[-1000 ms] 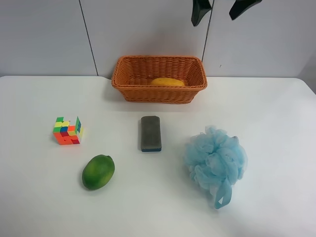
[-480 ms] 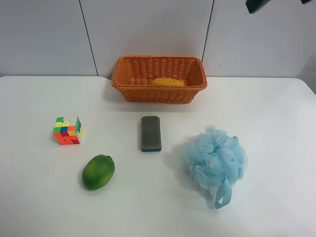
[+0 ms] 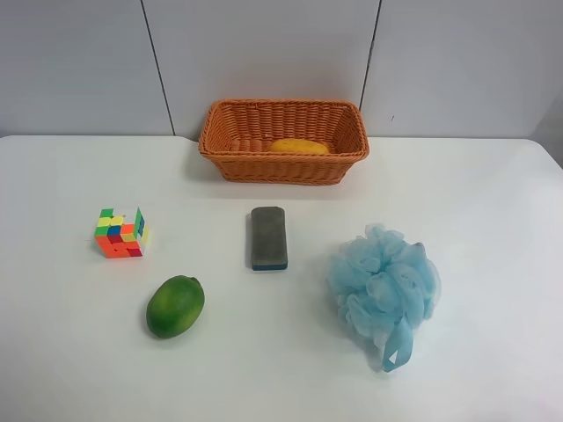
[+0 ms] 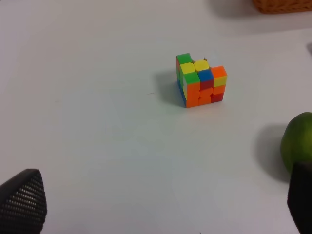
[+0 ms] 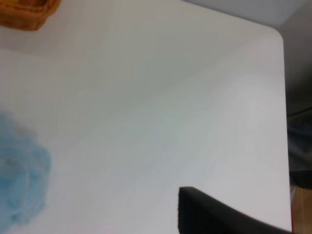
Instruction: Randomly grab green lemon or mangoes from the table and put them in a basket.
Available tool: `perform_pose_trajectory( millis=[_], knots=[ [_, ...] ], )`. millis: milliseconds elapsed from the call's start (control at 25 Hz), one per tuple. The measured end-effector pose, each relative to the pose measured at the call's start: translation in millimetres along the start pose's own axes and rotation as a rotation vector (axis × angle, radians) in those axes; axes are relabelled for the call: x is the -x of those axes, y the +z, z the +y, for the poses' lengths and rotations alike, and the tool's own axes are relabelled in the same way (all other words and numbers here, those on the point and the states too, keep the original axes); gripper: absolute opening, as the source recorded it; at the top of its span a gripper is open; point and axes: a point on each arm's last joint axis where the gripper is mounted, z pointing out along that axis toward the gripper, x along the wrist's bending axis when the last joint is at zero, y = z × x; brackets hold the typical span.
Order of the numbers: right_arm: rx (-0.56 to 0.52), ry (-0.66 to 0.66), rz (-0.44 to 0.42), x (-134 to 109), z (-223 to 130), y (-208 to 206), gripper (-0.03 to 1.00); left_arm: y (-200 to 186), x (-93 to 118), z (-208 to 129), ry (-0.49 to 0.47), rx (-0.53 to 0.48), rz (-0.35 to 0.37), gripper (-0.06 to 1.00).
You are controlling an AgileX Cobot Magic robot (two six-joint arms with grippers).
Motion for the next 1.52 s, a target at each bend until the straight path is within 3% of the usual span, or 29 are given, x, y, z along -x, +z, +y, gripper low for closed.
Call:
perform_pose_trajectory(
  millis=[360,560,720,1320,1520],
  knots=[
    [0.105,0.000,0.002,1,-101,0,0.99,0,0,0,0.000,0.000,0.000,0.99],
    [0.181,0.000,0.003,2,-130,18,0.99,0,0,0,0.000,0.000,0.000,0.99],
    [0.256,0.000,0.003,2,-129,22,0.99,0,0,0,0.000,0.000,0.000,0.99],
    [0.245,0.001,0.000,2,-130,26,0.99,0,0,0,0.000,0.000,0.000,0.99],
    [0.259,0.077,-0.091,3,-131,25,0.99,0,0,0,0.000,0.000,0.000,0.99]
  ],
)
